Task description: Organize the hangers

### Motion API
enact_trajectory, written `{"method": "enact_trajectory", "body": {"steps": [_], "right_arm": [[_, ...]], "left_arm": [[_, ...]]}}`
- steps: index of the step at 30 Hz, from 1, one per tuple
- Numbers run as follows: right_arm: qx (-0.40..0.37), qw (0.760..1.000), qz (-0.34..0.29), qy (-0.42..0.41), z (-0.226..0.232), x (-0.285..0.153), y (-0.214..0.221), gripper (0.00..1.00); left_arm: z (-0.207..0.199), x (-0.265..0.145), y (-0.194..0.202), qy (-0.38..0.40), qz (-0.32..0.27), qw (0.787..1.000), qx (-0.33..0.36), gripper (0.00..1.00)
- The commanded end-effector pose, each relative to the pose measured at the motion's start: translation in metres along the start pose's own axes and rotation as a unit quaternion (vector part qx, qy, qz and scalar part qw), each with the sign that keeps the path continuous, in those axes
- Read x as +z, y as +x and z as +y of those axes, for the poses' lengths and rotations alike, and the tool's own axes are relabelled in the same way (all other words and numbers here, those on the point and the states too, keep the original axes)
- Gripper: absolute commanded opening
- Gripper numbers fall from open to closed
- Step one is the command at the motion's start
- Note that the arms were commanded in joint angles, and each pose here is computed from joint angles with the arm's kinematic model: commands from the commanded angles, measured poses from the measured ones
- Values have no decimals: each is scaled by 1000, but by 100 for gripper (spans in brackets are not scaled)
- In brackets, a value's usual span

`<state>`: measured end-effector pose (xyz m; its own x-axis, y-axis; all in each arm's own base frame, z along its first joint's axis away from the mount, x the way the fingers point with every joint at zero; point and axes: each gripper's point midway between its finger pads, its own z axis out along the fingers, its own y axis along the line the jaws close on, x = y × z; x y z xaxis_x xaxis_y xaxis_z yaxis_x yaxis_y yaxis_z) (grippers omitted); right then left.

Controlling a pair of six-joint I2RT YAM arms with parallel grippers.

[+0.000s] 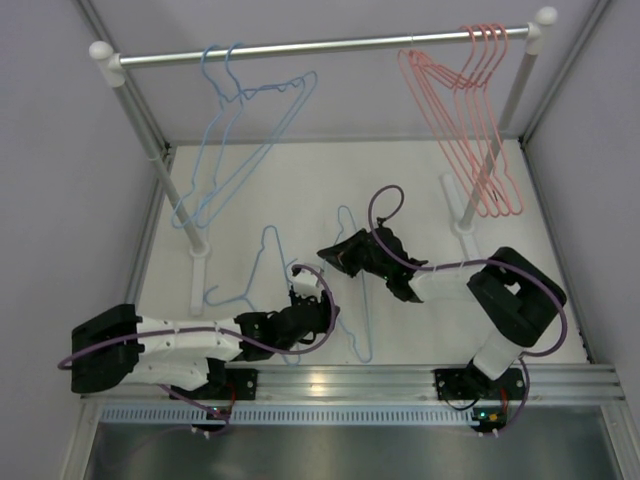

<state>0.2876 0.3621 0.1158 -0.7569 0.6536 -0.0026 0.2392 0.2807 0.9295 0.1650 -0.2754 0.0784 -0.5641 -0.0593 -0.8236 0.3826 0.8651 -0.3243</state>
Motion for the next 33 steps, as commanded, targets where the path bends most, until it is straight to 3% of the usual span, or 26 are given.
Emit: {"method": "enact_trajectory", "body": {"steps": [1, 5, 8, 13, 23, 33], "right_arm": [[-4, 1000, -10, -27, 25, -9, -6, 0], [-1, 999, -14, -30, 29, -12, -7, 0], [4, 999, -17, -32, 31, -14, -9, 0], [7, 999, -17, -37, 37, -15, -10, 0], [-1, 999, -32, -30, 32, -27, -15, 0], [-16, 998, -58, -5, 16, -35, -23, 0]], "left_arm": [[-22, 3, -27, 21, -47, 998, -22, 52], [-29, 3, -28, 33, -55, 997, -30, 52], [-32, 2, -27, 32, -58, 997, -29, 45], [-32, 0, -31, 31, -66, 997, -28, 23], [-15, -27, -63, 15, -118, 992, -48, 3], [-8, -65, -101, 33, -152, 986, -56, 0]]}}
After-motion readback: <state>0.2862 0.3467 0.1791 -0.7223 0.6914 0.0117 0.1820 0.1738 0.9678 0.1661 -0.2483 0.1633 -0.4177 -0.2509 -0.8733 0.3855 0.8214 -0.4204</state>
